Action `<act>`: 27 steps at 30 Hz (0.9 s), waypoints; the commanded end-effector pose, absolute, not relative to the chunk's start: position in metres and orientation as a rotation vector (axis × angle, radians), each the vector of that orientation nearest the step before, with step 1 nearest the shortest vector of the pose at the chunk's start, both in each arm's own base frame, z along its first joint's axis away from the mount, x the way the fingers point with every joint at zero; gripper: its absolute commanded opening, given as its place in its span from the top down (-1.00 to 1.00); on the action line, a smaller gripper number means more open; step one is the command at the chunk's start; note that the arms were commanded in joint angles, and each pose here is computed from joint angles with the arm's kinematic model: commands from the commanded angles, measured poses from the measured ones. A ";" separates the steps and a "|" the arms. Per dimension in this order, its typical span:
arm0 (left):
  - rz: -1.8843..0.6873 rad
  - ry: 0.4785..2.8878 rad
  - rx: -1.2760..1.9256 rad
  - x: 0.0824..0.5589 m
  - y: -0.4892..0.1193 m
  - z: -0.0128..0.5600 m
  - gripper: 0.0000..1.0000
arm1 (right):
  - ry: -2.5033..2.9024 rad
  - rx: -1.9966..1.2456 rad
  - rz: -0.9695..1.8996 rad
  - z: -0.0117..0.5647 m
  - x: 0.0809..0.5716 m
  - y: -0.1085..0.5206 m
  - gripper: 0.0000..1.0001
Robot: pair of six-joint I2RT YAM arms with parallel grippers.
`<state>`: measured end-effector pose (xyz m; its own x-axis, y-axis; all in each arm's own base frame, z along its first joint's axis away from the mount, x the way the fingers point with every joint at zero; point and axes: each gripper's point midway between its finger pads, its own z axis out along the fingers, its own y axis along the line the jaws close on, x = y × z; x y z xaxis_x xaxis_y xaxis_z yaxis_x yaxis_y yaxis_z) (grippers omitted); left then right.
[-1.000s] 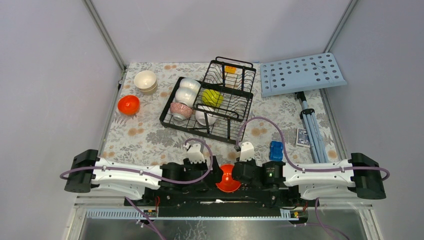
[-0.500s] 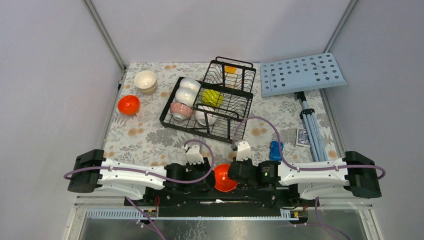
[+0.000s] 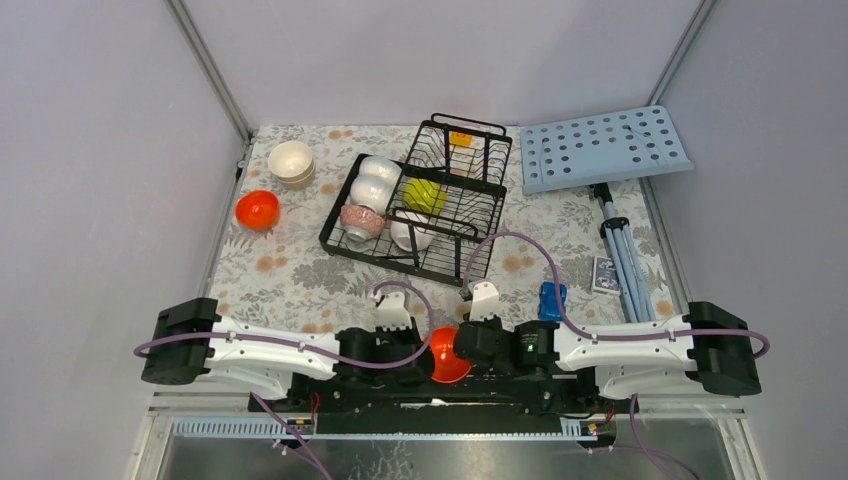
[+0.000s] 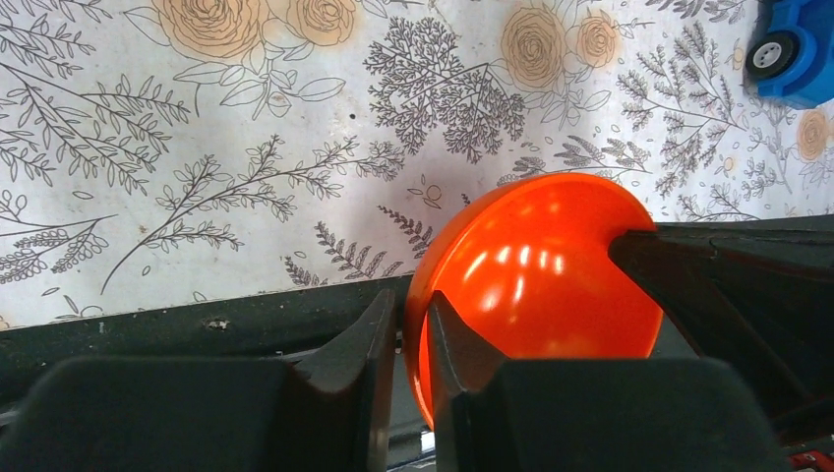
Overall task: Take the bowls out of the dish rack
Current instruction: Adjust the bowl at the center of the board, then pick up the bowl from the dish rack.
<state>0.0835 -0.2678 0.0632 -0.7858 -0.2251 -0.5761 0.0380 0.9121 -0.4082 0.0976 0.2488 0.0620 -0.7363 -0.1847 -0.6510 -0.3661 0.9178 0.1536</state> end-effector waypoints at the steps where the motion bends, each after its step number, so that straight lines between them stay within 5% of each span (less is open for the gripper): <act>1: -0.528 2.411 -0.117 0.086 -0.270 0.066 0.62 | 2.354 -0.326 0.432 0.083 0.105 0.266 1.00; 9: -0.511 2.411 -0.083 0.086 -0.271 0.063 1.00 | 2.362 -0.353 0.459 0.082 0.101 0.270 0.98; 12: -0.508 2.401 -0.074 0.087 -0.271 0.065 1.00 | 2.359 -0.364 0.481 0.085 0.100 0.272 0.73; 21: -0.483 2.357 -0.062 0.095 -0.265 0.075 1.00 | 2.346 -0.376 0.578 0.107 0.093 0.270 -0.45; 27: -0.345 2.232 -0.083 0.121 -0.225 0.122 1.00 | 2.253 -0.521 0.777 0.147 0.077 0.263 -0.62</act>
<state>0.0926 -0.2424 0.0633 -0.7526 -0.1103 -0.6492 0.0890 0.9598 -0.2662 0.0874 0.2612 0.1099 -0.7246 -0.1193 -0.6787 -0.4434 0.8347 0.3267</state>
